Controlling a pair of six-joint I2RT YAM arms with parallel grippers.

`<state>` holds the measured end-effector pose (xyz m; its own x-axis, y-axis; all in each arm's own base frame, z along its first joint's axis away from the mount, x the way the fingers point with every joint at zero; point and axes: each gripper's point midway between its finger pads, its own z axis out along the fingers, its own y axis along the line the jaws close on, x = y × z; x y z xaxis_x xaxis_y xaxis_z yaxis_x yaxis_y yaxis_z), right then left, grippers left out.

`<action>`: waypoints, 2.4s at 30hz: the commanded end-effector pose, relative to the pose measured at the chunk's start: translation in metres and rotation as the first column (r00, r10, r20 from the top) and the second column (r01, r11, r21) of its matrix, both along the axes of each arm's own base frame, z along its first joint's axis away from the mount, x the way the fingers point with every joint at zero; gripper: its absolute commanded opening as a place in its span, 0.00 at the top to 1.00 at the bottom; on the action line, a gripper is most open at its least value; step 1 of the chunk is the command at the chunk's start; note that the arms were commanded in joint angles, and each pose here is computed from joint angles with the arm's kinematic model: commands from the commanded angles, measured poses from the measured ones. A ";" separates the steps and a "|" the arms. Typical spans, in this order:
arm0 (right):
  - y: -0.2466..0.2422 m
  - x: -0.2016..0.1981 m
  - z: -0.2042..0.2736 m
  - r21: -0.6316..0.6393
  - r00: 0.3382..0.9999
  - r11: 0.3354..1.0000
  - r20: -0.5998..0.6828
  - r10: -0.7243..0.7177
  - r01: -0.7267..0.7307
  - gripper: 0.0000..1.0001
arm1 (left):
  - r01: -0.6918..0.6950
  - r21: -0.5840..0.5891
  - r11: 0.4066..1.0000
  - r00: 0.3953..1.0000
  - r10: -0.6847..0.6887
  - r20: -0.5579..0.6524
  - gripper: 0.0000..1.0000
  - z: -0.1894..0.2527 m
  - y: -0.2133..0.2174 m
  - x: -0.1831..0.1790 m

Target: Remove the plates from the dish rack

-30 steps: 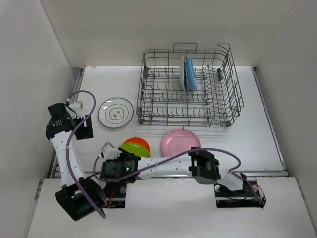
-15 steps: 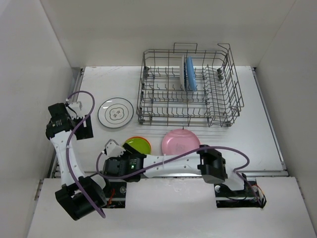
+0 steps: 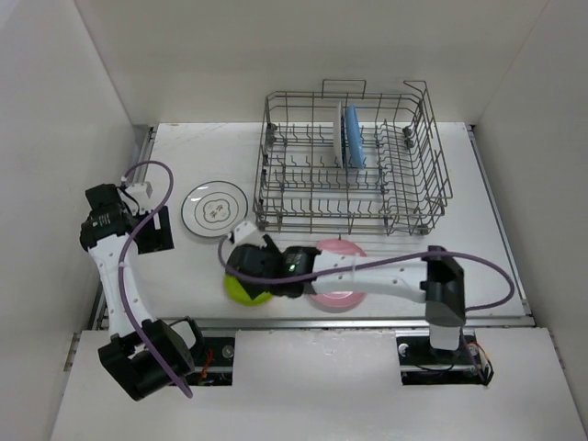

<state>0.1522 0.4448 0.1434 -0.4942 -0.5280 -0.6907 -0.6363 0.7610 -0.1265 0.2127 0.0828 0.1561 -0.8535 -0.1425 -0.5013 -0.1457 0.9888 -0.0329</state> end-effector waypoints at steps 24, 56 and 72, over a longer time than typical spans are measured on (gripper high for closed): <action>-0.249 0.346 0.171 0.483 0.746 0.647 -0.021 -0.666 0.590 0.47 | -0.013 -0.099 0.995 0.959 0.041 0.281 0.00 0.119 0.009 0.090; -0.306 0.391 0.167 0.316 0.738 0.759 0.211 -0.641 0.569 1.00 | -0.018 -0.273 0.962 0.986 0.062 0.154 0.00 0.065 0.006 0.121; -0.257 0.214 0.290 0.412 0.779 0.847 0.384 -0.496 0.336 1.00 | 0.011 -0.240 0.971 0.981 0.036 0.191 0.00 0.078 -0.008 0.091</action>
